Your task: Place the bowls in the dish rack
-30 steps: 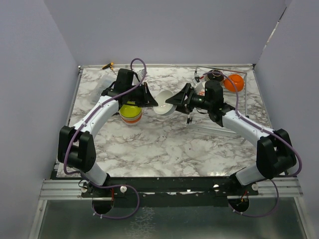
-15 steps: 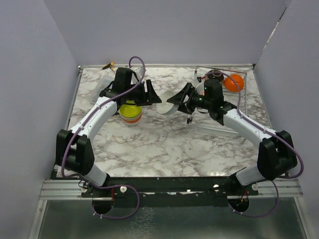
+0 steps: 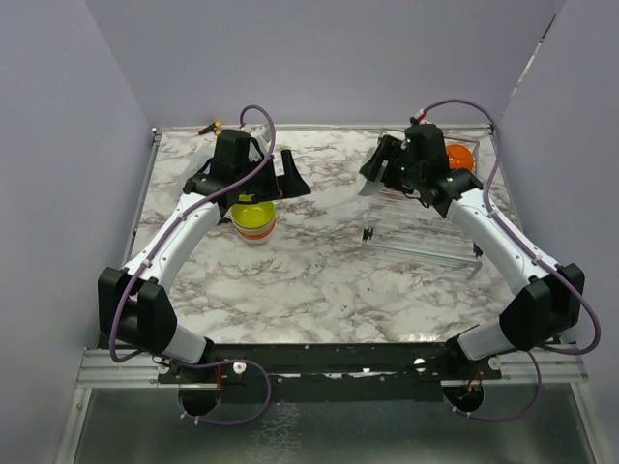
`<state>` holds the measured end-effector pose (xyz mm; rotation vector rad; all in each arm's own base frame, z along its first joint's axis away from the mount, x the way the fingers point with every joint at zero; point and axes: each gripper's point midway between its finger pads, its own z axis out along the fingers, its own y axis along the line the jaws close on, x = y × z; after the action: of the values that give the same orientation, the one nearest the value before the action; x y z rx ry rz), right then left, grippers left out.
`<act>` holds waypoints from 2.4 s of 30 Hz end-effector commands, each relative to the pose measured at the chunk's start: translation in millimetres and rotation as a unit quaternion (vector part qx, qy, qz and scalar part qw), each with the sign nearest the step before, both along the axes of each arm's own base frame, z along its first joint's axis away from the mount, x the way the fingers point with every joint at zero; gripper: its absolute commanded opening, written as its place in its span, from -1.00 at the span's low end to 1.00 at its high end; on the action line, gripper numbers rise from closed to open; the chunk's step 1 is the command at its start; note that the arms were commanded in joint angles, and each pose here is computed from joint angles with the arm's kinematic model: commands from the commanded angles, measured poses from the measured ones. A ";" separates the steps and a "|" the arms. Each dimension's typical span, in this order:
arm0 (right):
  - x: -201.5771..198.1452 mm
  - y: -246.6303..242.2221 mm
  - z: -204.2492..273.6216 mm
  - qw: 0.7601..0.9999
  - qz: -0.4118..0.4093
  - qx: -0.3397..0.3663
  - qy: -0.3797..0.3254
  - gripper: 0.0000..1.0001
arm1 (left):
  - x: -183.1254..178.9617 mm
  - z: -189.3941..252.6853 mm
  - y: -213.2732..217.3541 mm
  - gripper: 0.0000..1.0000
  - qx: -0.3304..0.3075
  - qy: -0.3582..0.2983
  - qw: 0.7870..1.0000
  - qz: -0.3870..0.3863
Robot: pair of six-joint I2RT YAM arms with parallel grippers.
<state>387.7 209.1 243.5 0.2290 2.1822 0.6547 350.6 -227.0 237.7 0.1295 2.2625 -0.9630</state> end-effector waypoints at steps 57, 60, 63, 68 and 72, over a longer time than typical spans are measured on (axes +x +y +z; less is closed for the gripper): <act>29.4 -216.0 -142.5 0.772 -0.082 -0.598 0.199 0.90 | -8.0 -36.4 15.8 0.98 0.054 0.040 0.998 0.016; 30.8 -210.1 -142.2 0.785 -0.068 -0.585 0.194 0.94 | -7.3 -35.4 15.6 0.98 0.053 0.040 0.998 0.017; 31.5 -200.7 -141.4 0.805 -0.054 -0.561 0.186 0.96 | -7.1 -35.2 15.7 0.98 0.053 0.041 0.998 0.018; 28.6 -194.3 -137.7 0.821 -0.042 -0.540 0.178 0.96 | -7.0 -35.5 15.5 0.98 0.053 0.042 0.998 0.019; 27.3 -175.3 -134.2 0.856 -0.012 -0.492 0.160 0.96 | -6.7 -34.9 14.8 0.98 0.052 0.042 0.998 0.018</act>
<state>416.9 7.6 106.0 -0.1847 2.5052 -0.8715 341.2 -213.5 204.9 0.1023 2.3777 -0.8672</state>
